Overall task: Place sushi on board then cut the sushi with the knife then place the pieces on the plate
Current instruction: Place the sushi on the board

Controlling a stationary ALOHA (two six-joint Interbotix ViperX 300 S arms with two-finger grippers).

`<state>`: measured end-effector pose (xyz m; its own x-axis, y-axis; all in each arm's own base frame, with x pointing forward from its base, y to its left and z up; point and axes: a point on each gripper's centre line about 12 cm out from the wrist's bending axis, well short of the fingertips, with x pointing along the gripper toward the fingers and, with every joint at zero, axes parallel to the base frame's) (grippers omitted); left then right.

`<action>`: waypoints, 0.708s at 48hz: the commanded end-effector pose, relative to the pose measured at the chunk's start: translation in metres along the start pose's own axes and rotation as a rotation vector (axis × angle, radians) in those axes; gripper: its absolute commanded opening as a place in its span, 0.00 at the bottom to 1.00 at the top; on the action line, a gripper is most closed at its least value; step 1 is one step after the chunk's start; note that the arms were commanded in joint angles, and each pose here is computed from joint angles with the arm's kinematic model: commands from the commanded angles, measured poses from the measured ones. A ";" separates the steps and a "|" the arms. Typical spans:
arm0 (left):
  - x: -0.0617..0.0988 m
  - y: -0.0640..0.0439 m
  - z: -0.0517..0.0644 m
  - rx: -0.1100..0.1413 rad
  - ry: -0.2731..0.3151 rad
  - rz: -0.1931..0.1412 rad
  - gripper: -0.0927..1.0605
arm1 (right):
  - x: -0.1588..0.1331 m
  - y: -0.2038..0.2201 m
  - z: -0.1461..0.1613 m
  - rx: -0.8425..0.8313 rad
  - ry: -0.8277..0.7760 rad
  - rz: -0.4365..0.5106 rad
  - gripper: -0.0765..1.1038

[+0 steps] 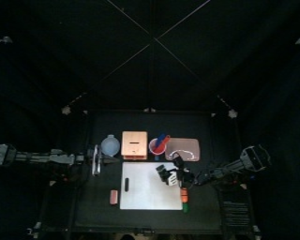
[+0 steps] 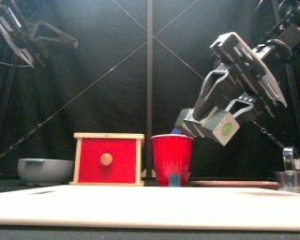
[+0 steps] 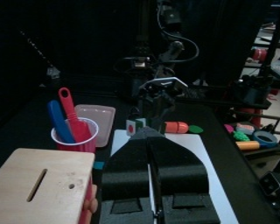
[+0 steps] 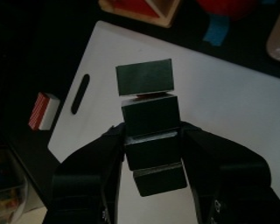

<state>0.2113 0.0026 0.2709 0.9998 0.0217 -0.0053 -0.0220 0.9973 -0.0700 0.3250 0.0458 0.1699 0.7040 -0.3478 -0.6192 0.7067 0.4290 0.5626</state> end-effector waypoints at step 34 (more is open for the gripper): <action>0.001 -0.001 -0.003 0.000 0.036 -0.006 0.06 | 0.034 0.073 -0.038 0.298 -0.055 -0.215 0.56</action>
<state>0.2101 0.0016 0.2620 0.9984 0.0161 -0.0543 -0.0198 0.9974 -0.0698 0.3921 0.0904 0.1507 0.5210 -0.4542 -0.7227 0.8391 0.1173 0.5312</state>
